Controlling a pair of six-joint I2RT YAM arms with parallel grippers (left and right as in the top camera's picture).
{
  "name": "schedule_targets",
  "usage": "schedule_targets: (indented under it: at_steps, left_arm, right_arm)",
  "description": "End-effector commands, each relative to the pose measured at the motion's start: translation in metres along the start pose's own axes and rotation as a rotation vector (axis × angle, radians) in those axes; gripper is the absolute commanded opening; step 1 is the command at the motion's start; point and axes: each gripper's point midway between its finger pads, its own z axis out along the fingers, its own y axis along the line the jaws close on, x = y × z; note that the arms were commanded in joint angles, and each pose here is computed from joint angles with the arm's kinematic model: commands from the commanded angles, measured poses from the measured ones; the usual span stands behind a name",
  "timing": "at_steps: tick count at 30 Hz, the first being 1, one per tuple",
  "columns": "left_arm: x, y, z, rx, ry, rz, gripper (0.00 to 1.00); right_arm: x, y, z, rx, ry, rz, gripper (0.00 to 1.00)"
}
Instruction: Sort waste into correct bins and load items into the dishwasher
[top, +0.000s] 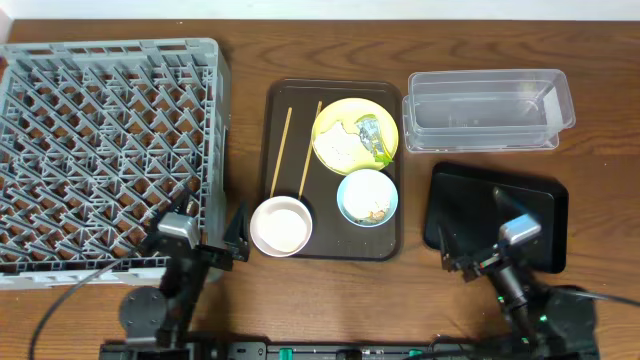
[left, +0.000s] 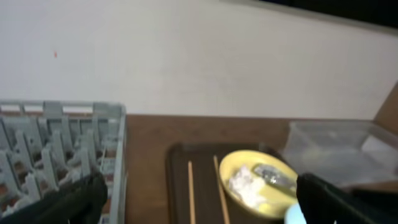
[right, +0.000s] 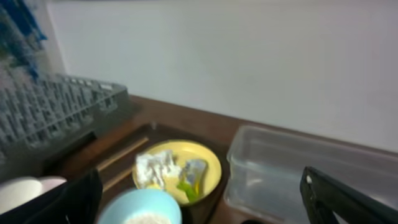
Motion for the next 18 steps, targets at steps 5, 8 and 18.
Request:
schedule_targets:
  at_steps: [5,8,18]
  left_arm:
    - [-0.022,-0.021,0.009,0.073,0.265,-0.089,0.98]
    - [-0.032,-0.029,0.016,0.106,0.387,-0.145,0.98]
    - [-0.060,-0.031,0.026,0.065,0.621,-0.246,0.98]
  right_arm:
    - [-0.026,0.011,0.029,-0.104,0.272,0.109,0.99]
    - [-0.030,0.013,0.047,-0.142,0.430,0.173,0.99]
    - [-0.022,0.006,0.092,-0.145,0.837,0.361,0.99]
